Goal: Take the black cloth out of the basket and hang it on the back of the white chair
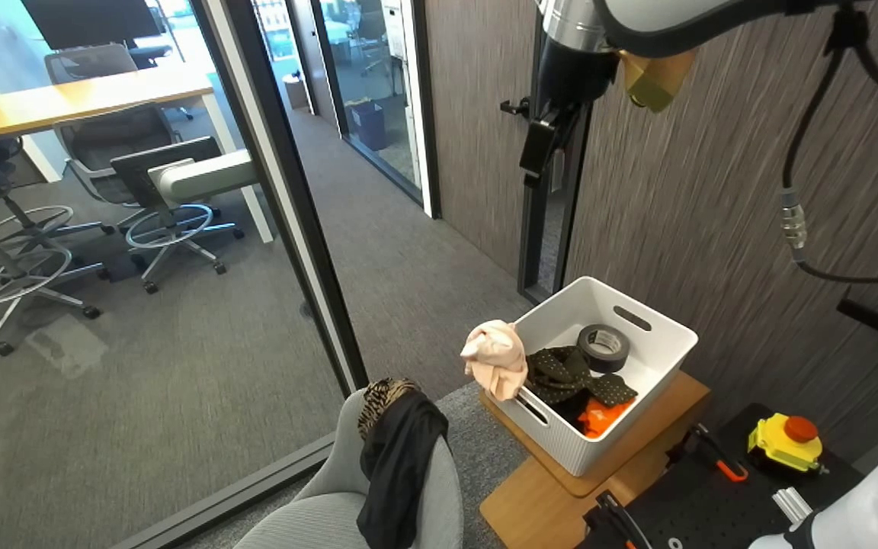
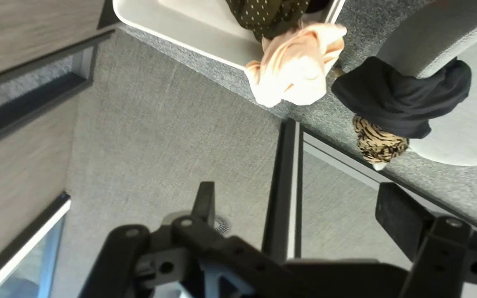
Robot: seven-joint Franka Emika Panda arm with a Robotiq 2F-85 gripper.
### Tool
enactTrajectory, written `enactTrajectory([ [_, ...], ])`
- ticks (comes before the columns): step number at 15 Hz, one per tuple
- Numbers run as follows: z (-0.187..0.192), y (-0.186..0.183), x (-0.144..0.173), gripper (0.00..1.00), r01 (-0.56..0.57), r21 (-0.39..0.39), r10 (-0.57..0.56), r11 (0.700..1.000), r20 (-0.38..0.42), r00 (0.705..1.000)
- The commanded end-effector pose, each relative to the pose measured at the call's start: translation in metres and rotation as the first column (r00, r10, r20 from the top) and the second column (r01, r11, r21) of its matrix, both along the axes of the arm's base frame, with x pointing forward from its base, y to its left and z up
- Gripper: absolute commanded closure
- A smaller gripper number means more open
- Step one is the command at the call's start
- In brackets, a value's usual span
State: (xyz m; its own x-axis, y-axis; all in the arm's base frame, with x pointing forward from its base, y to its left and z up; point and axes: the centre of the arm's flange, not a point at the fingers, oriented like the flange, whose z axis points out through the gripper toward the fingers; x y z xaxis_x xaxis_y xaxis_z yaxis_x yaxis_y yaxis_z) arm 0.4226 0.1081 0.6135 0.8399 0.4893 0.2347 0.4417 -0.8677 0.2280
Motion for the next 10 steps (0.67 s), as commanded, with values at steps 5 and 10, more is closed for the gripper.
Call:
enactTrajectory([
  [5, 0.002, -0.045, -0.03, 0.0, 0.282, -0.034, -0.284, 0.959, -0.136, 0.949],
  [10, -0.034, -0.05, -0.064, 0.0, 0.342, -0.004, -0.34, 0.94, -0.119, 0.933],
])
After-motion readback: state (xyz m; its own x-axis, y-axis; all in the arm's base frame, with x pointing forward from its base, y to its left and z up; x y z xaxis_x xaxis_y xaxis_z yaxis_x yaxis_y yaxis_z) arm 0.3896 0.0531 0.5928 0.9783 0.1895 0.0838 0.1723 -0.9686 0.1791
